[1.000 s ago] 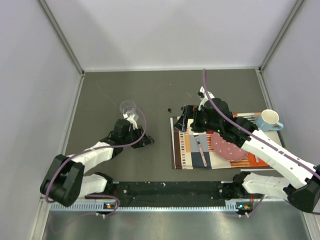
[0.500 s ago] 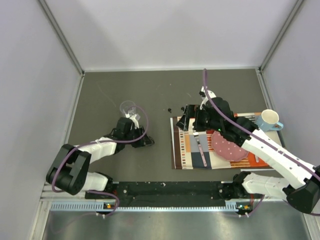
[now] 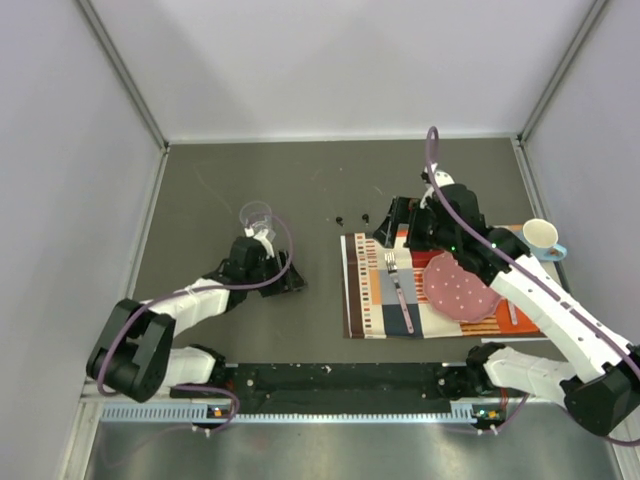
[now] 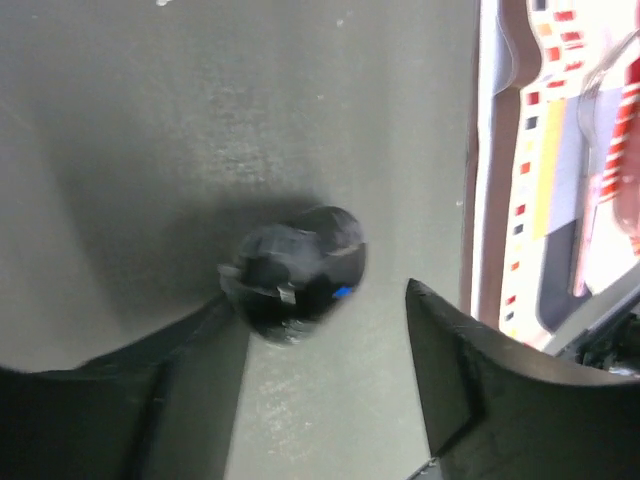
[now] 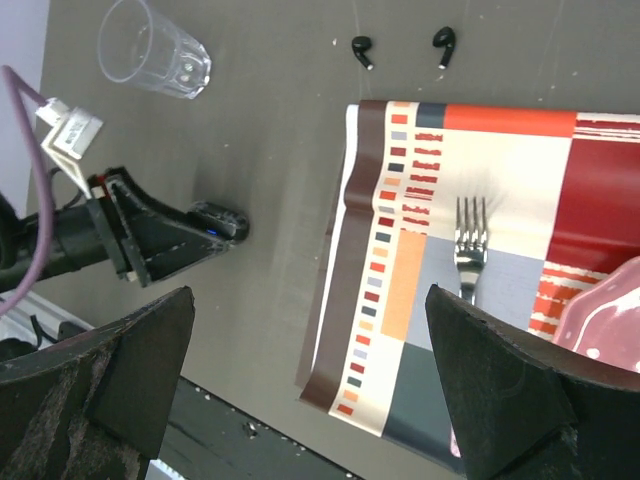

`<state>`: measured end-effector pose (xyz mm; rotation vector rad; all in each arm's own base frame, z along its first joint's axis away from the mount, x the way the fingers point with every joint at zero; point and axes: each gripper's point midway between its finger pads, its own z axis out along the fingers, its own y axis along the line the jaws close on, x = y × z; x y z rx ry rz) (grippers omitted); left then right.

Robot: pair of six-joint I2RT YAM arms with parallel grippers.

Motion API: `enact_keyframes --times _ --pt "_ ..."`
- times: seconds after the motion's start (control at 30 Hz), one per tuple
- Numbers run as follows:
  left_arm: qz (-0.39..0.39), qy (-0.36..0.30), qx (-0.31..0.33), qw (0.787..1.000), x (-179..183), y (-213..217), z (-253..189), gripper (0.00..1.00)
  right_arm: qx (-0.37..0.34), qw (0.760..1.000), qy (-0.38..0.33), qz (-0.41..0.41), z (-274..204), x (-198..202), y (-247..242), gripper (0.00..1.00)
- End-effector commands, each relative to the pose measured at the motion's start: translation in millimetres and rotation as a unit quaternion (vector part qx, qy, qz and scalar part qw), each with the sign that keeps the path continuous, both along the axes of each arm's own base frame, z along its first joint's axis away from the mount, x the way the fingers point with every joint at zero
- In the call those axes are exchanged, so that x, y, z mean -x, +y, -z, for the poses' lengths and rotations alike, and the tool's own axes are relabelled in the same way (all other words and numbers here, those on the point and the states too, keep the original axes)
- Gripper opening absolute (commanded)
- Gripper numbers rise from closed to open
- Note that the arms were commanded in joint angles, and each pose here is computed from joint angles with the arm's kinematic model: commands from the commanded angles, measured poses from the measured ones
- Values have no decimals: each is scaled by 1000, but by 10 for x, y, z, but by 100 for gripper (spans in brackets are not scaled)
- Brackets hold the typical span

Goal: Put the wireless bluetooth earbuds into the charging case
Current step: Place the charging case at the center of the board.

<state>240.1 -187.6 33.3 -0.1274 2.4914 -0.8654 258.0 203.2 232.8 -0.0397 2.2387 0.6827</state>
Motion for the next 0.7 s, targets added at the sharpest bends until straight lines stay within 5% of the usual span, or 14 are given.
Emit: enact_keyframes --times 0.0,0.03,0.4,0.67 --pt "-20 -14 -19 1000 -5 114 -32 84 12 1000 -15 -3 -43 -1 -140 99" --pt "-22 -18 -20 999 -8 124 -65 99 17 1000 -16 7 -41 -32 -201 99" --pt "-44 -52 -47 997 68 310 -407 99 46 993 7 106 70 -294 -841 99" --pt "-121 -263 -58 955 30 750 -1646 98 55 968 80 233 240 -581 -1294 99"
